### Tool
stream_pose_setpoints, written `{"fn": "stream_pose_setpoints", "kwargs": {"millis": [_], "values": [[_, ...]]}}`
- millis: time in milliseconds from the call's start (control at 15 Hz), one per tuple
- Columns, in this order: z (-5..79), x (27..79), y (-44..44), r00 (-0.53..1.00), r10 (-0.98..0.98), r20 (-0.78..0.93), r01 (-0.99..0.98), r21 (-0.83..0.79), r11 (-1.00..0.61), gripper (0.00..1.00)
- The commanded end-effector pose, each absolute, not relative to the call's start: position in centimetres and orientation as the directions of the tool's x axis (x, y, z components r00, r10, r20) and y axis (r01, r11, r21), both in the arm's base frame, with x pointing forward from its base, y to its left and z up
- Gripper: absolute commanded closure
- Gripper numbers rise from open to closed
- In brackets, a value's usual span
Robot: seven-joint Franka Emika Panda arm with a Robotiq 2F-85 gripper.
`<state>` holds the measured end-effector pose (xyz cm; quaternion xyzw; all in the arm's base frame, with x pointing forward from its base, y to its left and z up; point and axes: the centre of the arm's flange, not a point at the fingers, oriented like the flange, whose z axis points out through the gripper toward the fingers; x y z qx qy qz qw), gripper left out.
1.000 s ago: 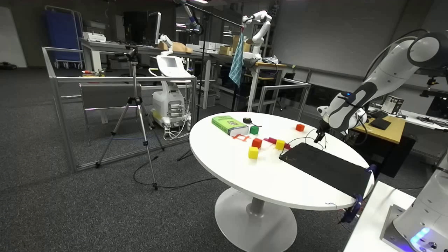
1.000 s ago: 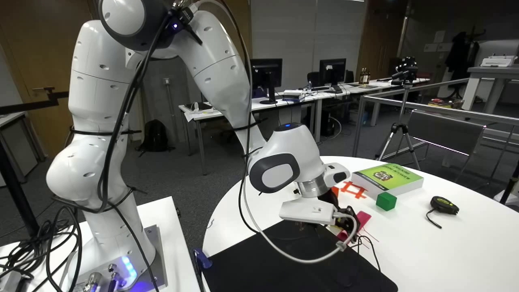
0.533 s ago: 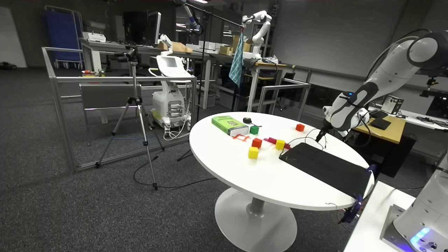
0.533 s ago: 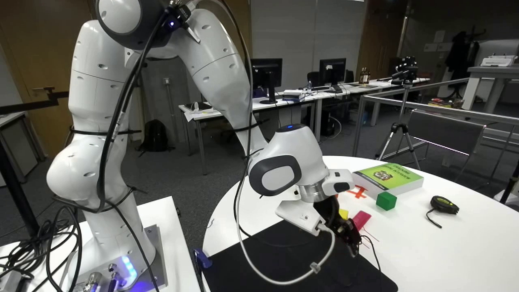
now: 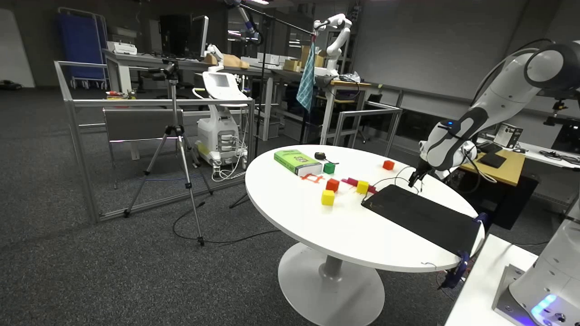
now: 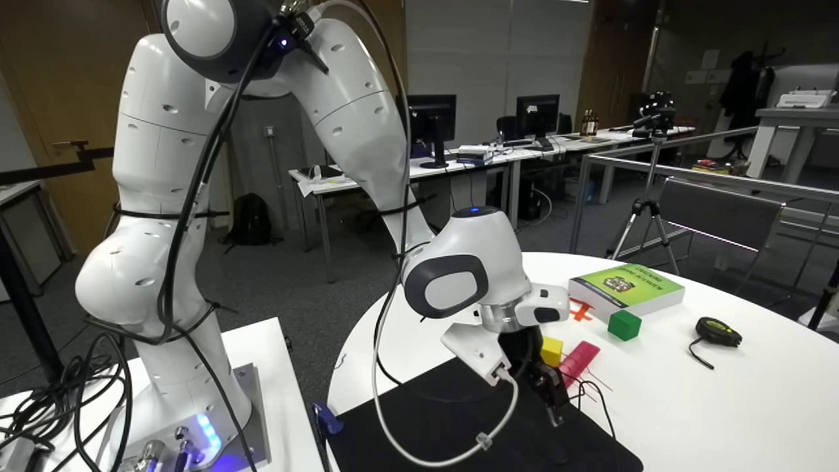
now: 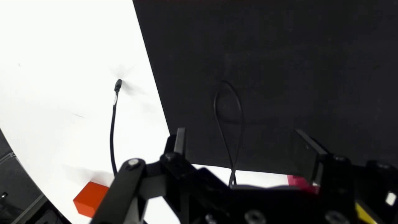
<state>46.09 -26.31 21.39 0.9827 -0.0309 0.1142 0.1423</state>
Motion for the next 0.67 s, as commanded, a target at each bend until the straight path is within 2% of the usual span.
{"fn": "stream_pose_setpoints", "kwargs": {"millis": [0, 200, 600], "values": [[21.0, 47.4, -25.7, 0.974, -0.041, 0.224, -0.1, 0.259, -0.961, 0.09], [20.4, 48.4, -25.2, 0.972, -0.045, 0.232, -0.107, 0.263, -0.959, 0.15], [19.4, 49.9, -25.5, 0.97, -0.059, 0.235, -0.123, 0.27, -0.955, 0.13]]}}
